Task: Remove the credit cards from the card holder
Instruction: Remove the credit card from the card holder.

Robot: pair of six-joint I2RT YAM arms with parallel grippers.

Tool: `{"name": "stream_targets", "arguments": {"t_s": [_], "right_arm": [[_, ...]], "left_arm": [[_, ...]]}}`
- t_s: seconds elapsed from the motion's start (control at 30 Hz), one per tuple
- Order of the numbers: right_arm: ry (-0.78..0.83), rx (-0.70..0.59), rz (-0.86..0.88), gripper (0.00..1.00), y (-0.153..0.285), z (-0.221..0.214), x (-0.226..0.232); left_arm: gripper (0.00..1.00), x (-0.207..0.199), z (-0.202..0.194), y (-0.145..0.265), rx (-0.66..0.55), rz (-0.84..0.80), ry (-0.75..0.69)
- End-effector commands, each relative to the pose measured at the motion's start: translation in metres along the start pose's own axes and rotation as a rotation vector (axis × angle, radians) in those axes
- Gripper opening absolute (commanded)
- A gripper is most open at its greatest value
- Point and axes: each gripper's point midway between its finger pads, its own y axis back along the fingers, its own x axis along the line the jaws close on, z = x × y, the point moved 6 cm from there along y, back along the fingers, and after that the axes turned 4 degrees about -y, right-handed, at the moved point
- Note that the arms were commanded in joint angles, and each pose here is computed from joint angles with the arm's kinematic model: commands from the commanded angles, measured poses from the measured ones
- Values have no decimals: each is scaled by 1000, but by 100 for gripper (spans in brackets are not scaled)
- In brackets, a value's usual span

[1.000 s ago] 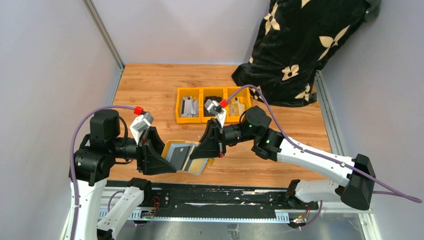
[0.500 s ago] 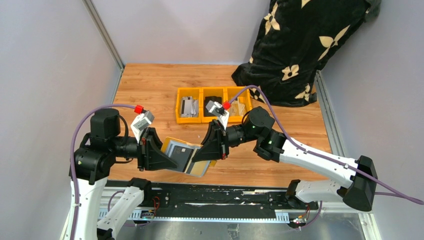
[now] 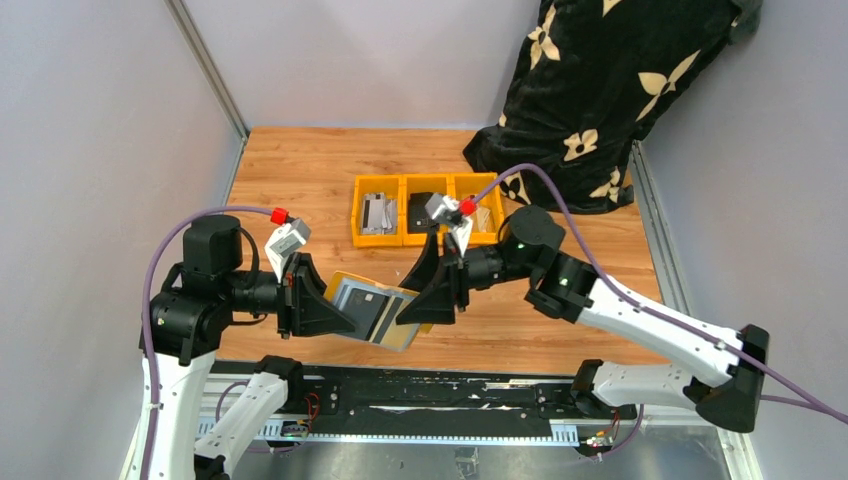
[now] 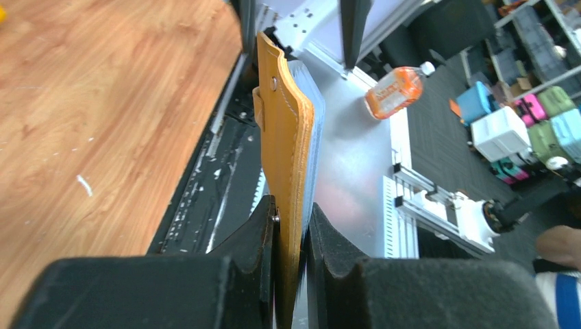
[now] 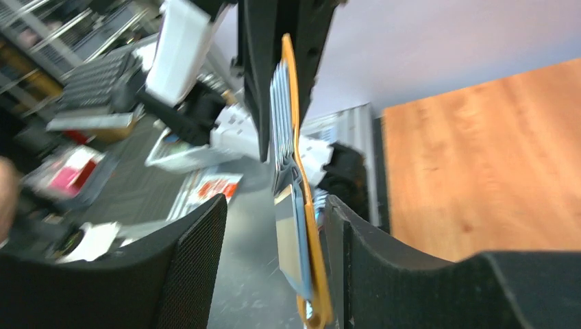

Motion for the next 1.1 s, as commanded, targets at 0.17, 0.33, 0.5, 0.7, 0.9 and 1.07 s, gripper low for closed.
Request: {"name": "stream_targets", "arguments": {"t_s": [0.17, 0.33, 0.5, 0.7, 0.9, 1.07], "right_arm": [[24, -229, -162, 58, 23, 41, 18], [-67, -142, -40, 58, -7, 21, 18], [-124, -120, -35, 56, -20, 6, 5], [-144, -123, -57, 55, -22, -2, -3], [-160, -142, -53, 53, -30, -3, -11], [-187, -170, -24, 44, -39, -1, -15]], "left_arm": [[0, 13, 13, 6, -16, 210, -67], [0, 13, 19, 5, -25, 207, -62], [0, 8, 23, 5, -33, 188, -74], [0, 2, 24, 5, -37, 150, -79], [0, -1, 23, 4, -36, 115, -68], [0, -6, 22, 4, -37, 91, -68]]}}
